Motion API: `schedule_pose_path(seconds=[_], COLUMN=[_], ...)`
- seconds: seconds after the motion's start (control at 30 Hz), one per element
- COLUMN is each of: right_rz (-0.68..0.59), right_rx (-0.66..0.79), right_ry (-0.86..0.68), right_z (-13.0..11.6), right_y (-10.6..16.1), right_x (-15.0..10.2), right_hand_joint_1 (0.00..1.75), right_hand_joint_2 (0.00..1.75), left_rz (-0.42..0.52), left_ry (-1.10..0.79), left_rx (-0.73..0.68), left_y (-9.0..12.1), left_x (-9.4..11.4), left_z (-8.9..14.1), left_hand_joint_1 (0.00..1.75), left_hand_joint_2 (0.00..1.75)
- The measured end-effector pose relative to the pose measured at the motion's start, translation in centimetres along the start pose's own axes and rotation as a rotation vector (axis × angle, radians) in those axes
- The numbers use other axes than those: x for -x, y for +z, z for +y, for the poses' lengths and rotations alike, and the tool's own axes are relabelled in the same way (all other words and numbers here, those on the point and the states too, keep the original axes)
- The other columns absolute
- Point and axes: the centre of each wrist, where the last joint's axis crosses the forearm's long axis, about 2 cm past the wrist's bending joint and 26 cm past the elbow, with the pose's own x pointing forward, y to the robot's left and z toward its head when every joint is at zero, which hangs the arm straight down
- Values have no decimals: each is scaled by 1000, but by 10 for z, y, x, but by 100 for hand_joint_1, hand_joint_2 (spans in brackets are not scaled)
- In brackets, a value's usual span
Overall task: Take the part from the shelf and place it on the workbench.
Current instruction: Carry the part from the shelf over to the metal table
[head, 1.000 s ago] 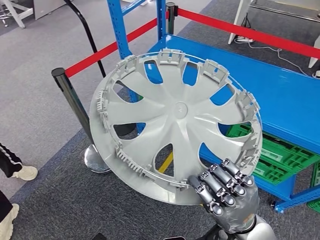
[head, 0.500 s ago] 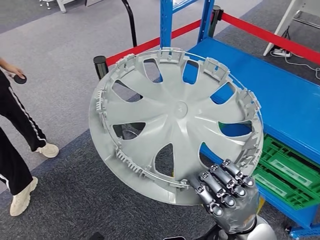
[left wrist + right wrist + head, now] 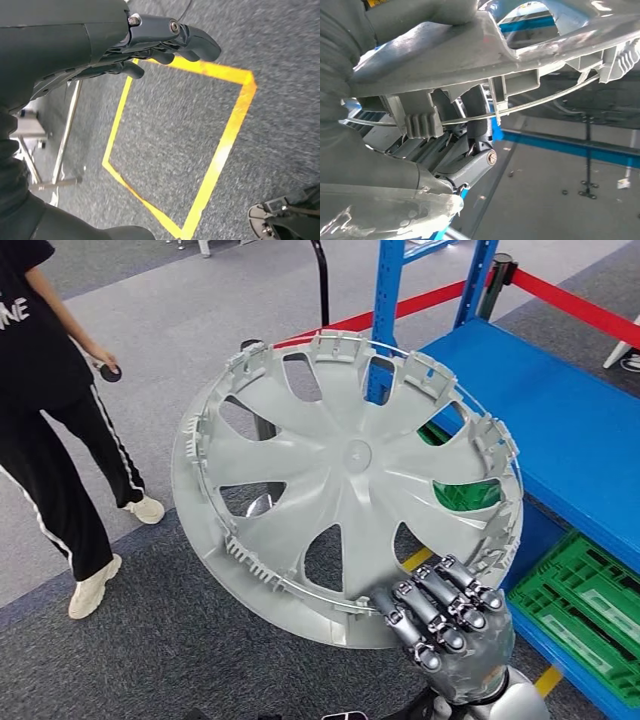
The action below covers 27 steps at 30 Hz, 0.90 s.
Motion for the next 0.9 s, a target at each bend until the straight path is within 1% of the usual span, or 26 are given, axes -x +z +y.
schedule_pose_path(seconds=[0.2,0.3,0.43,0.9], right_rz=[2,0,0,9], right_rx=[9,16,22,46], right_ry=[4,6,5,-2], right_z=[0,0,0,2], right_y=[-3,-5,-7,-14], right_x=[0,0,0,-1], right_hand_joint_1=[175,175,175,175], right_hand_joint_2=[175,175,175,175], left_rz=[-5,4,8,31], left_ry=[3,10,24,48], left_rx=[2,6,6,22], left_y=[-1,0,-2,-3], left_x=[-3,0,-1,4], left_z=[2,1,5,8], left_hand_joint_1=[0,0,0,0], left_hand_joint_2=[175,175,175,175])
